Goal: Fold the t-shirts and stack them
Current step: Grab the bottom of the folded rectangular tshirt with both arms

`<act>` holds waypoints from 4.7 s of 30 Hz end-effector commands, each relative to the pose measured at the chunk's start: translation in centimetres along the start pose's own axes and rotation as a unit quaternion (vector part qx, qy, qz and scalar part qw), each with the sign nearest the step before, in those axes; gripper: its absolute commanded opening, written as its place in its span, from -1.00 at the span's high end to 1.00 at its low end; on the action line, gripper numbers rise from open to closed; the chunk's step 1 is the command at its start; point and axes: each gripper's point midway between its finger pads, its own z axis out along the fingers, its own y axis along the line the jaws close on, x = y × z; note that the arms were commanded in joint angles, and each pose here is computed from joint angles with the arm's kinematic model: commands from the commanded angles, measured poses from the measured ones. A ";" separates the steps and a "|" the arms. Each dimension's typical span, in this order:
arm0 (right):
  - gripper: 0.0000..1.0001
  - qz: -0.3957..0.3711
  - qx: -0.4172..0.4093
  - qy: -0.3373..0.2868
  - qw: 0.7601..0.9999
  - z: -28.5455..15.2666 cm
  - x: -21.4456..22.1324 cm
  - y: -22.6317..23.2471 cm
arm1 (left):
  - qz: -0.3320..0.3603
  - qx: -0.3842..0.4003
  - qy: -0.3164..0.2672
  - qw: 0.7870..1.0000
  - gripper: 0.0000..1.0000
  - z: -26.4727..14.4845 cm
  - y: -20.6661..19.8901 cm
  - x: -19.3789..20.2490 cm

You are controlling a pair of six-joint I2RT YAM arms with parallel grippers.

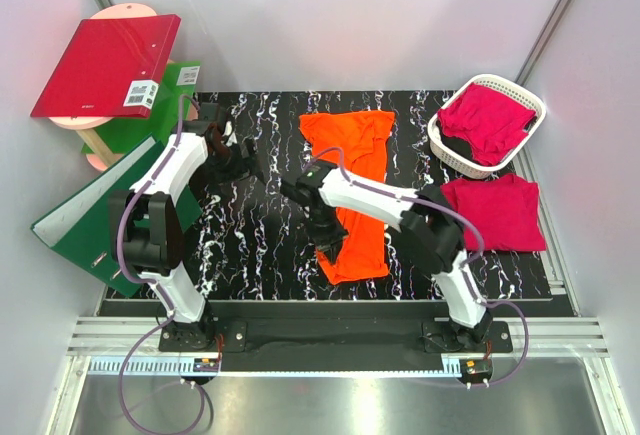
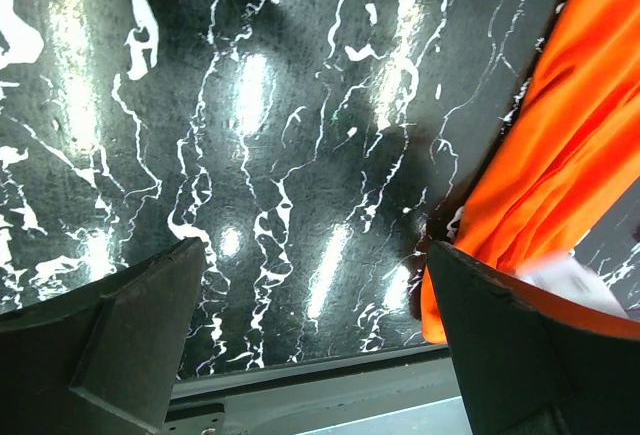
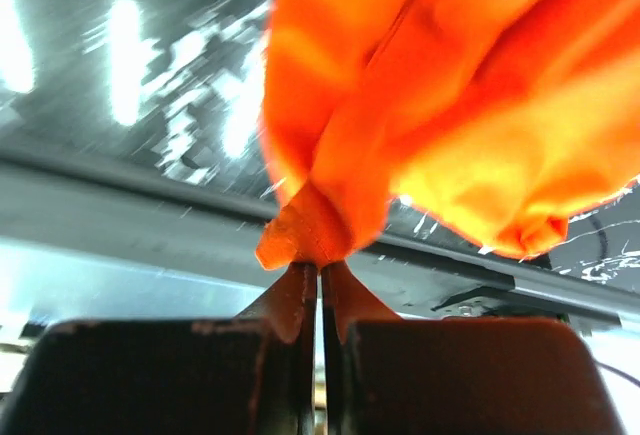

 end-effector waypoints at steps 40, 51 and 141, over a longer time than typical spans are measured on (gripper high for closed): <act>-0.56 0.025 -0.023 -0.093 0.995 -5.5 1.6 -3.4 | 0.034 0.051 0.049 0.997 -0.98 2.8 -3.9 3.5; 0.27 -0.009 -0.016 -0.009 1.000 -0.4 1.3 -3.6 | 0.028 0.054 0.033 0.998 -0.98 2.1 -4.8 2.8; -0.89 0.288 -0.193 -0.235 0.908 -8.1 0.2 -16.4 | 0.055 0.171 0.098 0.979 -0.98 3.7 -9.7 12.1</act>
